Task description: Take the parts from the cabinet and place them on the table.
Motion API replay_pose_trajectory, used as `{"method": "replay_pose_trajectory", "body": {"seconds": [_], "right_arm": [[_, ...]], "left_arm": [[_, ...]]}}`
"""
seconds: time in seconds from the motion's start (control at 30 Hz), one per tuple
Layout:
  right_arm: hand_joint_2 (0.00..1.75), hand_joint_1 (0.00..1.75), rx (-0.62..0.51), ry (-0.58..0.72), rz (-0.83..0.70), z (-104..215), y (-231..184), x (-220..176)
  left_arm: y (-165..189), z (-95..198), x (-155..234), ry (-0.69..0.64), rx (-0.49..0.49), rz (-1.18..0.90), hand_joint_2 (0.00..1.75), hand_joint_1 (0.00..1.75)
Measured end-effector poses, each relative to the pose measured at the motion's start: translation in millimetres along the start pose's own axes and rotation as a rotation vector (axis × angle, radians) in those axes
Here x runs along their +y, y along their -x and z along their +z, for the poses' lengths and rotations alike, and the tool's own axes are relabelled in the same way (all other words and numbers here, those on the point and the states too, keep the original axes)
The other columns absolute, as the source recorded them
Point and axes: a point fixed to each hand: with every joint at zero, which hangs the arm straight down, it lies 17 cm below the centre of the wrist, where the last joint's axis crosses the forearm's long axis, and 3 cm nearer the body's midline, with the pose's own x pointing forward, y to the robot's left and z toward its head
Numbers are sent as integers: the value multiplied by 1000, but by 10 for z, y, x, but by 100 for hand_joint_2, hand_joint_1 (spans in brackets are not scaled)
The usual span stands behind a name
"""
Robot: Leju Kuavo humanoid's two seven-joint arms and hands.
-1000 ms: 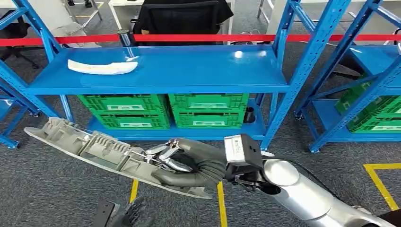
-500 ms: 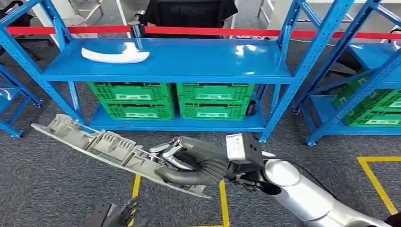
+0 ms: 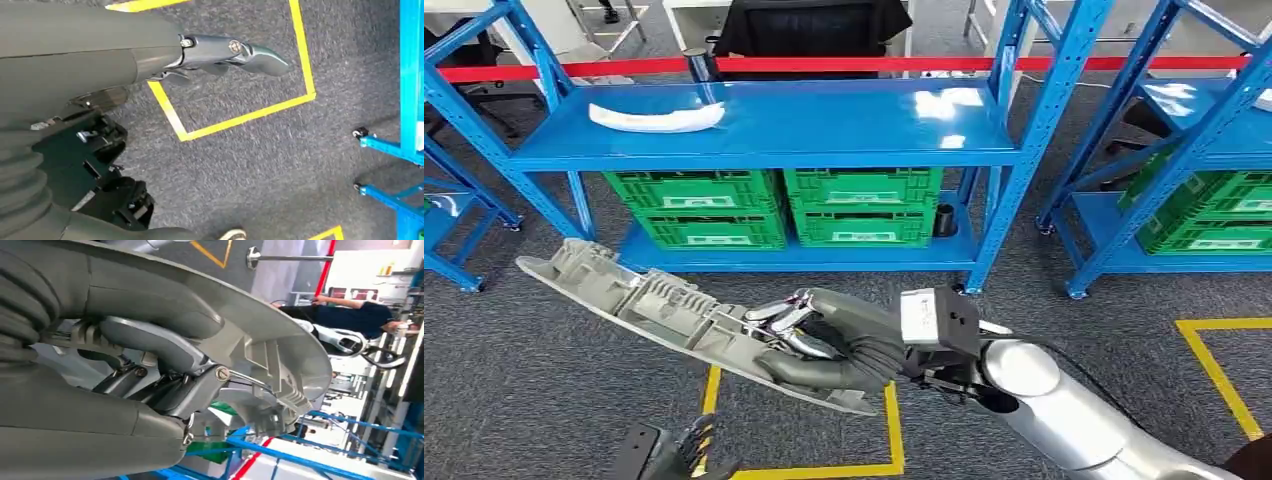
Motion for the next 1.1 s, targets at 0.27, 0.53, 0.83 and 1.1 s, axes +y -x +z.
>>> {"method": "replay_pose_trajectory", "body": {"seconds": [0.27, 0.53, 0.83, 1.1], "right_arm": [[175, 175, 13, 37, 7, 50, 65, -42], [175, 175, 5, 46, 13, 73, 76, -48], [175, 175, 6, 56, 7, 101, 113, -58], [175, 175, -5, 91, 10, 140, 137, -87]], "left_arm": [[40, 28, 25, -15, 1, 3, 175, 0], [24, 29, 39, -20, -8, 13, 175, 0], [12, 27, 36, -19, -13, 13, 175, 0], [20, 41, 94, -21, -14, -9, 175, 0]]}}
